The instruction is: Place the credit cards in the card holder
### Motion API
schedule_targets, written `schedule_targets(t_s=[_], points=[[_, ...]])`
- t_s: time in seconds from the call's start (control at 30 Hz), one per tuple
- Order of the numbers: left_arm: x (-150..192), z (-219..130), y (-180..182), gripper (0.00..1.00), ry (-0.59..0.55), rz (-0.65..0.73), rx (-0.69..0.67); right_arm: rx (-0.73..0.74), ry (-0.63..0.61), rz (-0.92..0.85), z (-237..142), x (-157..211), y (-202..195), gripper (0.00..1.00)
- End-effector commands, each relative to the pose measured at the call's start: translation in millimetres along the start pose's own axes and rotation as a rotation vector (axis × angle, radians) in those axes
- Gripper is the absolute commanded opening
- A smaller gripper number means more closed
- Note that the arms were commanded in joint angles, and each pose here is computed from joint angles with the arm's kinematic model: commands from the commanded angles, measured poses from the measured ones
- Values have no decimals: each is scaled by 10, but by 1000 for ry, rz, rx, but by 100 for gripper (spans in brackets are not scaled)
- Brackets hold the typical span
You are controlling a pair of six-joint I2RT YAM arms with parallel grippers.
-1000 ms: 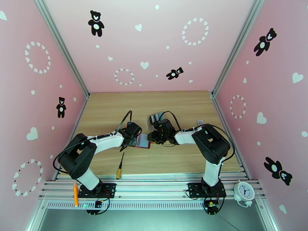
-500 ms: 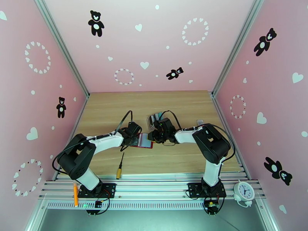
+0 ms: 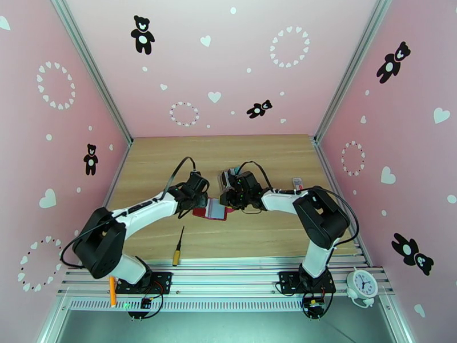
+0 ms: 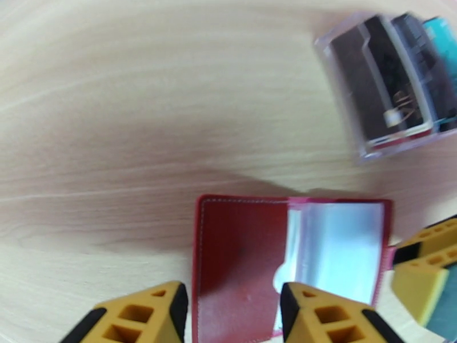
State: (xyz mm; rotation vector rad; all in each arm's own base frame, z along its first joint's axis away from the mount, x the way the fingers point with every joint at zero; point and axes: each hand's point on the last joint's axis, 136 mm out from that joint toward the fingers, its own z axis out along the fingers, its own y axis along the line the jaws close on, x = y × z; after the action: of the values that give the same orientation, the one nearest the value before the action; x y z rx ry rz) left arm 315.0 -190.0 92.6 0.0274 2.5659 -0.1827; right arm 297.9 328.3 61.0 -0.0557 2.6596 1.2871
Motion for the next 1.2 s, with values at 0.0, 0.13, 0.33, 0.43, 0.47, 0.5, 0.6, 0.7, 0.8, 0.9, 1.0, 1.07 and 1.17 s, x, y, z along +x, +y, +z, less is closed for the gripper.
schedule_targets(t_s=[0.0,0.13,0.33,0.43,0.47,0.5,0.6,0.7,0.8,0.9,1.0,1.07,1.17], points=[[-56,-169,-111,50,-11,-15,87,-6,-18,-30,-38,-94,115,30],[20,-230,-282,49,3,-23,198,4,-7,-28,16,-112,84,30],[246,-166,-313,51,9,-46,263,77,-2,-55,39,-115,50,29],[340,-129,-307,51,27,-51,277,117,7,-79,50,-110,46,29],[362,-127,-310,52,31,-55,285,130,12,-86,58,-102,41,29],[381,-122,-314,52,31,-57,294,148,13,-96,60,-101,33,29],[426,-88,-310,52,32,-56,302,180,18,-113,79,-94,13,29],[464,-33,-291,53,34,-52,296,204,27,-118,117,-79,-30,29],[523,40,-276,55,50,-51,287,225,39,-117,150,-68,-85,29],[572,92,-266,57,65,-52,281,248,43,-124,165,-67,-131,29],[607,133,-234,57,71,-49,266,261,47,-131,179,-67,-151,29],[636,166,-201,58,79,-46,250,270,51,-132,192,-59,-175,29],[673,198,-179,59,90,-47,239,276,52,-133,207,-61,-186,29]])
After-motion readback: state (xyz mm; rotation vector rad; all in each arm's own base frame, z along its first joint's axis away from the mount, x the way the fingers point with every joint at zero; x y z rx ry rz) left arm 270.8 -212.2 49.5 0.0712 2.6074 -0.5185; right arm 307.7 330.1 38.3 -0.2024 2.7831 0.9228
